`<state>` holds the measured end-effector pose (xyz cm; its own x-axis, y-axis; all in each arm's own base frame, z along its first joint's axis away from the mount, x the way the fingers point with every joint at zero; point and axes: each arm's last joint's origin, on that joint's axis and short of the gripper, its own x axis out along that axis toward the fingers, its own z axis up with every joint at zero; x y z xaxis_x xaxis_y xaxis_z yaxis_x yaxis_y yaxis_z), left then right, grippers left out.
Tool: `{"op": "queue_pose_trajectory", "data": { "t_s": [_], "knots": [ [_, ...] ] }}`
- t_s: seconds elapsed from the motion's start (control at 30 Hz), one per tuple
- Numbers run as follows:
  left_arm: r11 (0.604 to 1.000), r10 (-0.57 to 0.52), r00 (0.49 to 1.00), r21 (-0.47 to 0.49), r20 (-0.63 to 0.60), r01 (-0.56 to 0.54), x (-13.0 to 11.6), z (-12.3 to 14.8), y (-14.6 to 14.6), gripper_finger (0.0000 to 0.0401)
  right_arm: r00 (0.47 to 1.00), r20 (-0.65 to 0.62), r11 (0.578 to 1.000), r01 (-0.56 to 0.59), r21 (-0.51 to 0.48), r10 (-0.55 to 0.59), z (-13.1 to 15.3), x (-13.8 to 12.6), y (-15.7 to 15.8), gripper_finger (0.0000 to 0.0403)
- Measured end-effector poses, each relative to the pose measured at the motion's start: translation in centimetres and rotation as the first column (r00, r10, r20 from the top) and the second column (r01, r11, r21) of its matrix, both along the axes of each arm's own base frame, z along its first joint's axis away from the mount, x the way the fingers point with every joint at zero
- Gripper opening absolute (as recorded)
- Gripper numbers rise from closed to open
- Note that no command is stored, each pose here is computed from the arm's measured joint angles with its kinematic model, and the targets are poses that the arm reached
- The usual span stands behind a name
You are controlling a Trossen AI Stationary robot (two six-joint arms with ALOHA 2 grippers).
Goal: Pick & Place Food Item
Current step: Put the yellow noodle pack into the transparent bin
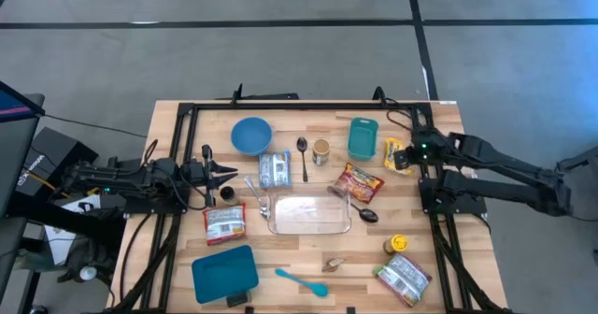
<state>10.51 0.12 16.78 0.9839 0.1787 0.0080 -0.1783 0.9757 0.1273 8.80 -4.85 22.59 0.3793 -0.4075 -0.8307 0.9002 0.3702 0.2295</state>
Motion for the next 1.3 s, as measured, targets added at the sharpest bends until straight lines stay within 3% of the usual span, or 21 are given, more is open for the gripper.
{"op": "queue_pose_trajectory", "data": {
  "t_s": [0.33, 0.87, 1.3],
  "knots": [
    [1.000, 0.000, 1.000, 0.000, 0.000, 0.000, 0.0, 0.0, 0.0, 0.0044, 0.996, -0.047, 0.994, -0.076, 0.074, 0.080, -0.8, 1.6, 0.9, 0.0000],
    [1.000, 0.000, 1.000, 0.000, 0.000, 0.000, 0.0, 0.0, 0.0, 0.0044, 0.936, -0.255, 0.957, -0.274, -0.095, 0.242, -2.7, 5.5, 3.0, 0.0000],
    [1.000, 0.000, 1.000, 0.000, 0.000, 0.000, 0.0, 0.0, 0.0, 0.0044, 0.860, -0.442, 0.951, -0.305, -0.047, 0.254, -5.2, 7.0, 2.7, 0.0000]
  ]
}}
